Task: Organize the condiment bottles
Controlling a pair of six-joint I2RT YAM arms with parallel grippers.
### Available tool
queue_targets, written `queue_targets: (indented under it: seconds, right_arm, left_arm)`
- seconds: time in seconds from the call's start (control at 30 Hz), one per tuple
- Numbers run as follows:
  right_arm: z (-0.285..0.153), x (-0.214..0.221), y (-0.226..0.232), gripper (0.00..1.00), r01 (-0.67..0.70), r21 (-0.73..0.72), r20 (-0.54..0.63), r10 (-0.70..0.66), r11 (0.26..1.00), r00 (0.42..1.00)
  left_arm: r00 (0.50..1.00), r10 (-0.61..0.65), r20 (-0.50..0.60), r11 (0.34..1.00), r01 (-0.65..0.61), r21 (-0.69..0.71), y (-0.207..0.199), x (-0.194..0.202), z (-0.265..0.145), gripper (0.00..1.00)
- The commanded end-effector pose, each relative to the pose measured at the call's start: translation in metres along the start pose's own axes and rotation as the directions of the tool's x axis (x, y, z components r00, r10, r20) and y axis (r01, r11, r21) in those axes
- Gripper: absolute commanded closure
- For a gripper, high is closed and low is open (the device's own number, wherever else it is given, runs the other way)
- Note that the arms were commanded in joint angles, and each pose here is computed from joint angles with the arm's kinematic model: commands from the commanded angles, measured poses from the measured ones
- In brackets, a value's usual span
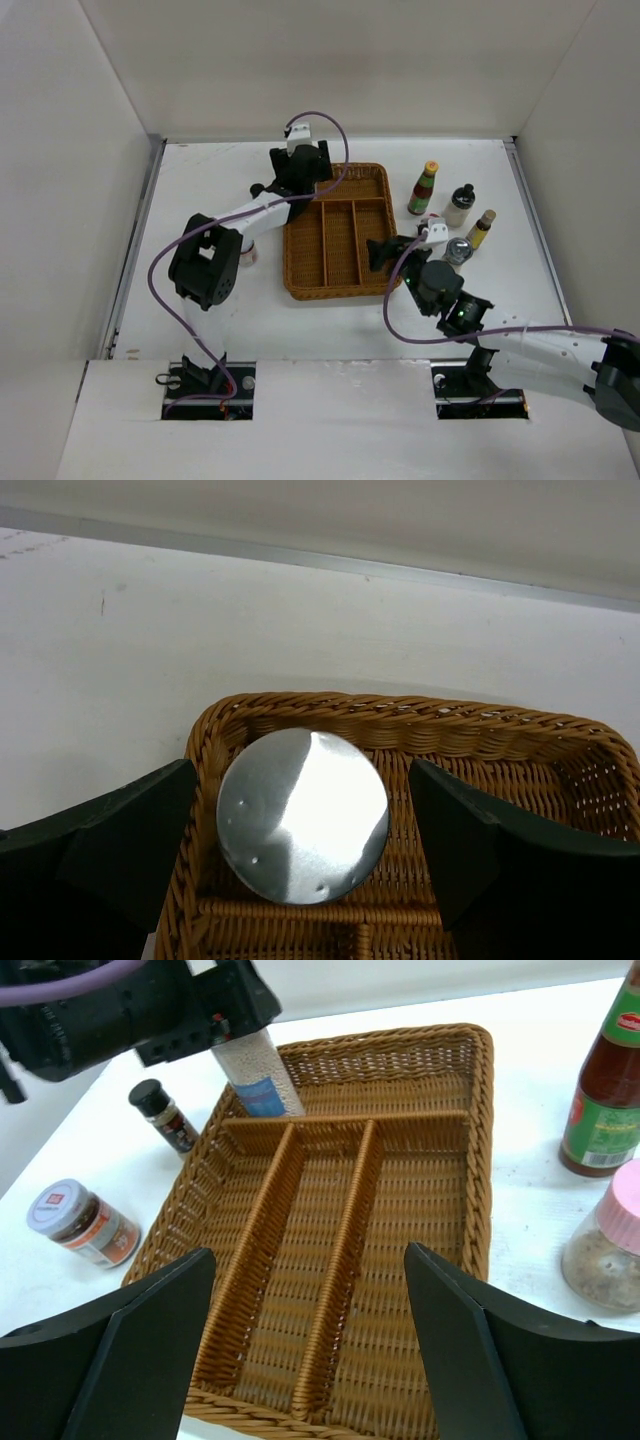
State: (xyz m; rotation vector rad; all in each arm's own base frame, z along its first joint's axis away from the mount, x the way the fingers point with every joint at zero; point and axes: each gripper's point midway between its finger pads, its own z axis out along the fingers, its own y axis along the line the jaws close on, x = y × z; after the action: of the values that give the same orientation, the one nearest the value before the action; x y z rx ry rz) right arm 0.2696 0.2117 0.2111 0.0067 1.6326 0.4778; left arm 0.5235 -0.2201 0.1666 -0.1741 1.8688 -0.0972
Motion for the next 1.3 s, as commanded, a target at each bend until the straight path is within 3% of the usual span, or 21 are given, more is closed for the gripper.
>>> queue_targets:
  seconds: [0.0, 0.1, 0.17, 0.23, 0.33, 0.47, 0.53, 0.7, 0.9, 1.27]
  right_arm:
    - [0.003, -0.019, -0.003, 0.17, -0.034, 0.031, 0.044, 0.032, 0.999, 0.998]
    - [0.003, -0.025, -0.004, 0.25, -0.032, 0.055, 0.032, 0.031, 0.998, 0.999]
    - [0.003, -0.026, -0.005, 0.39, -0.033, 0.071, 0.016, 0.032, 0.997, 0.999]
    - [0.005, -0.027, -0.011, 0.61, -0.031, 0.099, 0.002, 0.031, 0.995, 1.000]
    - [0.006, -0.031, -0.017, 0.71, -0.027, 0.131, -0.020, 0.030, 0.991, 0.999]
    - [0.013, -0.036, -0.016, 0.64, 0.007, 0.150, -0.056, 0.001, 0.989, 0.998]
    - [0.017, -0.033, -0.014, 0.60, 0.043, 0.148, -0.087, -0.031, 0.988, 0.996]
    - [0.014, -0.027, -0.021, 0.36, 0.068, 0.167, -0.110, -0.049, 0.984, 0.993]
    - [0.016, -0.019, -0.016, 0.28, 0.037, 0.126, -0.086, -0.026, 0.991, 0.996]
    - [0.018, -0.002, 0.004, 0.25, 0.000, 0.016, -0.070, 0.001, 1.000, 0.998]
  left_arm:
    - [0.988, -0.080, 0.132, 0.996, 0.075, 0.044, -0.007, -0.056, -0.024, 0.08]
    - [0.968, -0.152, 0.202, 0.985, 0.131, 0.113, -0.017, -0.096, -0.048, 0.04]
    - [0.948, -0.189, 0.255, 0.976, 0.152, 0.157, -0.023, -0.124, -0.067, 0.03]
    - [0.926, -0.226, 0.301, 0.966, 0.173, 0.194, -0.023, -0.147, -0.086, 0.02]
    - [0.893, -0.277, 0.354, 0.951, 0.202, 0.234, -0.014, -0.170, -0.116, 0.03]
    - [0.863, -0.332, 0.381, 0.933, 0.242, 0.266, 0.010, -0.162, -0.153, 0.08]
    - [0.867, -0.341, 0.364, 0.931, 0.260, 0.255, 0.027, -0.143, -0.165, 0.18]
    - [0.913, -0.290, 0.286, 0.957, 0.267, 0.116, 0.086, -0.082, -0.167, 0.35]
    - [0.972, -0.191, 0.138, 0.974, 0.205, -0.097, 0.137, -0.041, -0.125, 0.36]
    - [0.987, -0.161, -0.011, 0.981, 0.158, -0.116, 0.127, -0.021, -0.052, 0.27]
